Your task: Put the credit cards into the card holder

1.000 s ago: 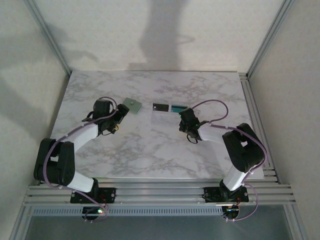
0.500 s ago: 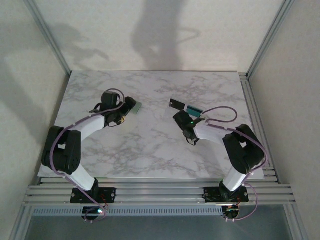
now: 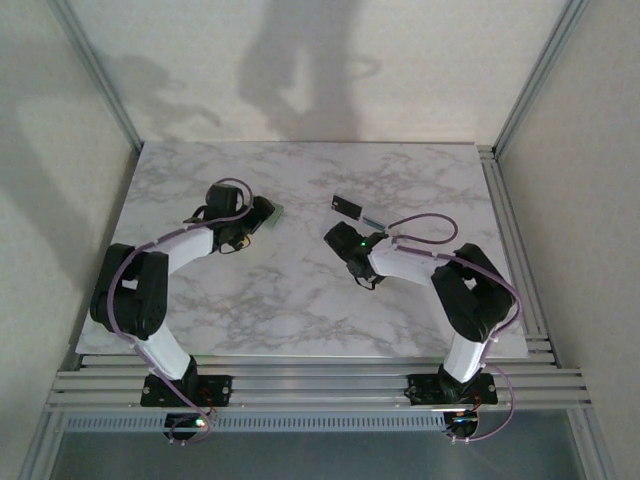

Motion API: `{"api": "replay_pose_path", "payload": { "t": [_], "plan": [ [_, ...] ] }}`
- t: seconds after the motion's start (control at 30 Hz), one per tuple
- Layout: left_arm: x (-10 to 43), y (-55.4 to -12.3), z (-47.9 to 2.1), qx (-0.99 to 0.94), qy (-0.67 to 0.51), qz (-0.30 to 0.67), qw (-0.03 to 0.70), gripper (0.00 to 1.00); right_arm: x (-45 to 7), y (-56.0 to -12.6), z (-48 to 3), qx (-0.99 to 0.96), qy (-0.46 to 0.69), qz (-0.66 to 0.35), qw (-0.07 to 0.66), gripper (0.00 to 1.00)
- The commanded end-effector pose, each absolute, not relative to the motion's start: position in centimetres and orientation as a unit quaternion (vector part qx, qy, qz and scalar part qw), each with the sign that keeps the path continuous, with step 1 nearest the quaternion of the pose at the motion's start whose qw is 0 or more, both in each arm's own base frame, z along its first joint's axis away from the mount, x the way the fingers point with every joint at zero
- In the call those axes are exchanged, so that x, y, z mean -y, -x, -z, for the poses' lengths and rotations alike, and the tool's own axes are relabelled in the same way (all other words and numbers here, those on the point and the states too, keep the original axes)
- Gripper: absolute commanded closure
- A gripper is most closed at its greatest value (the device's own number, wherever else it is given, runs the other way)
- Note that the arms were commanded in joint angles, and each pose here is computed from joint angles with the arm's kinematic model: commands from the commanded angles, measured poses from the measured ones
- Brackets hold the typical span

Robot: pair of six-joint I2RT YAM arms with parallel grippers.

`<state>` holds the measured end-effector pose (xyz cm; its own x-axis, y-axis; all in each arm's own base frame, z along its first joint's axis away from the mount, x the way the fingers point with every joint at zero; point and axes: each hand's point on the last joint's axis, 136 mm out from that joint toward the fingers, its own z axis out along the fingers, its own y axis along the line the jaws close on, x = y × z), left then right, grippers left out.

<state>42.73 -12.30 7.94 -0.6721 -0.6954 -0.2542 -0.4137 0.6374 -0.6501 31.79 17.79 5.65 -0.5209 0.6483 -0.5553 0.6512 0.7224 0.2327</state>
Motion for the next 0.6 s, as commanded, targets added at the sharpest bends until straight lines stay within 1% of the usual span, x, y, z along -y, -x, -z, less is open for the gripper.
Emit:
{"api": "replay_pose_path", "payload": {
  "t": [0.0,0.1,0.17,0.27,0.4,0.57],
  "plan": [
    [13.0,-43.6,-7.3,-0.874,0.302,0.287,0.252,0.00,-18.1,-31.1,-8.5,-0.894,-0.309,-0.020,0.323,0.31],
    [13.0,-44.2,-6.5,-0.876,0.302,0.281,0.251,0.01,-18.1,-30.6,-10.5,-0.916,-0.232,-0.038,0.325,0.24],
    [12.9,-44.6,-5.9,-0.881,0.302,0.269,0.247,0.01,-18.3,-30.8,-11.4,-0.934,-0.170,-0.070,0.307,0.24],
    [12.5,-45.1,-5.2,-0.887,0.303,0.249,0.245,0.06,-18.7,-30.6,-13.0,-0.945,-0.098,-0.126,0.286,0.24],
    [12.6,-45.9,-4.7,-0.890,0.300,0.243,0.242,0.11,-19.0,-30.8,-15.7,-0.941,-0.037,-0.187,0.281,0.24],
    [12.6,-47.0,-3.6,-0.893,0.308,0.232,0.232,0.24,-21.2,-31.3,-17.9,-0.930,0.025,-0.238,0.280,0.29]
  ]
}}
